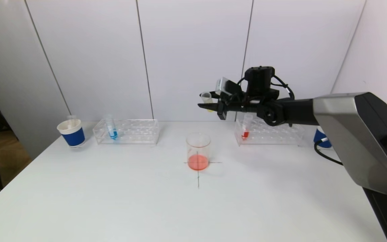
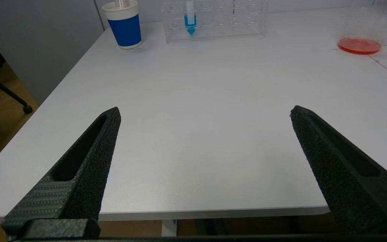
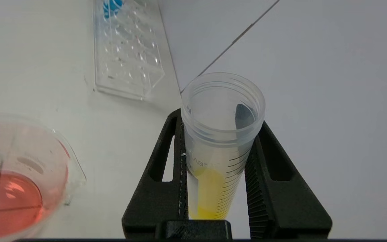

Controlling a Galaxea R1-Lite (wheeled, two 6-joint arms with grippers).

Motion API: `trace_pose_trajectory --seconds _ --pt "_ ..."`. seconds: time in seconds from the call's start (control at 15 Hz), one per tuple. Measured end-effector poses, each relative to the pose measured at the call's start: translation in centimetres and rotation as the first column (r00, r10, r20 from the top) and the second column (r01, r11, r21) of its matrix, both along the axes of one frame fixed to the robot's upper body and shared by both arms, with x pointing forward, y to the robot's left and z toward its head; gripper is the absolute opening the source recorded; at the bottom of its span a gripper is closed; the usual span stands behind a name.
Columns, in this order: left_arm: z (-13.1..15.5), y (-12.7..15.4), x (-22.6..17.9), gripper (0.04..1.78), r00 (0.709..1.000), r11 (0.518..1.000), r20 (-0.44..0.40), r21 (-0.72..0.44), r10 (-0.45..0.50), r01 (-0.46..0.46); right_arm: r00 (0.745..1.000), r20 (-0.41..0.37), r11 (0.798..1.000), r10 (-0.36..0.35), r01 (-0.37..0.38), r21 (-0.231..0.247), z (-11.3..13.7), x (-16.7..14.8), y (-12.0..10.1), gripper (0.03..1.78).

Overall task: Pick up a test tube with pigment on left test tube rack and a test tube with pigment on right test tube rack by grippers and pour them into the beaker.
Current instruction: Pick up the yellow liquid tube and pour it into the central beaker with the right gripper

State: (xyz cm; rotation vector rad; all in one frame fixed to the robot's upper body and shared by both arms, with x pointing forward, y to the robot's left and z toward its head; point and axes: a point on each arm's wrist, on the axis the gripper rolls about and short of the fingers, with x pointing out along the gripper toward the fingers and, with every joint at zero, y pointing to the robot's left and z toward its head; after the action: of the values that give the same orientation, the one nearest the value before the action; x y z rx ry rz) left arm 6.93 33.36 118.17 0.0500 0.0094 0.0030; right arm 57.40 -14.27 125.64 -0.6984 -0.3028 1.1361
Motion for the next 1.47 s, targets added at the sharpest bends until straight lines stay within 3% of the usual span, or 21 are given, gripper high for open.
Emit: trace_pose_trajectory --seconds 0.33,0.73,1.2,1.47 --pt "0.0 0.0 0.0 1.76 1.0 1.0 0.0 0.0 -0.001 0.001 0.984 0.175 0.998 0.037 -0.028 -0.052 -2.7 1.3 -0.4 0.54" --pt "0.0 0.0 0.0 1.76 1.0 1.0 0.0 0.0 0.0 0.0 0.912 0.404 0.994 0.067 -0.025 -0.109 -4.3 1.9 0.1 0.54" --pt "0.0 0.0 0.0 1.76 1.0 1.0 0.0 0.0 0.0 0.0 0.871 0.484 0.992 0.088 -0.032 -0.122 -5.3 1.3 1.2 0.54" --pt "0.0 0.0 0.0 1.76 1.0 1.0 0.0 0.0 0.0 0.0 0.869 0.485 0.991 0.094 -0.038 -0.125 -6.4 0.2 1.0 0.54"
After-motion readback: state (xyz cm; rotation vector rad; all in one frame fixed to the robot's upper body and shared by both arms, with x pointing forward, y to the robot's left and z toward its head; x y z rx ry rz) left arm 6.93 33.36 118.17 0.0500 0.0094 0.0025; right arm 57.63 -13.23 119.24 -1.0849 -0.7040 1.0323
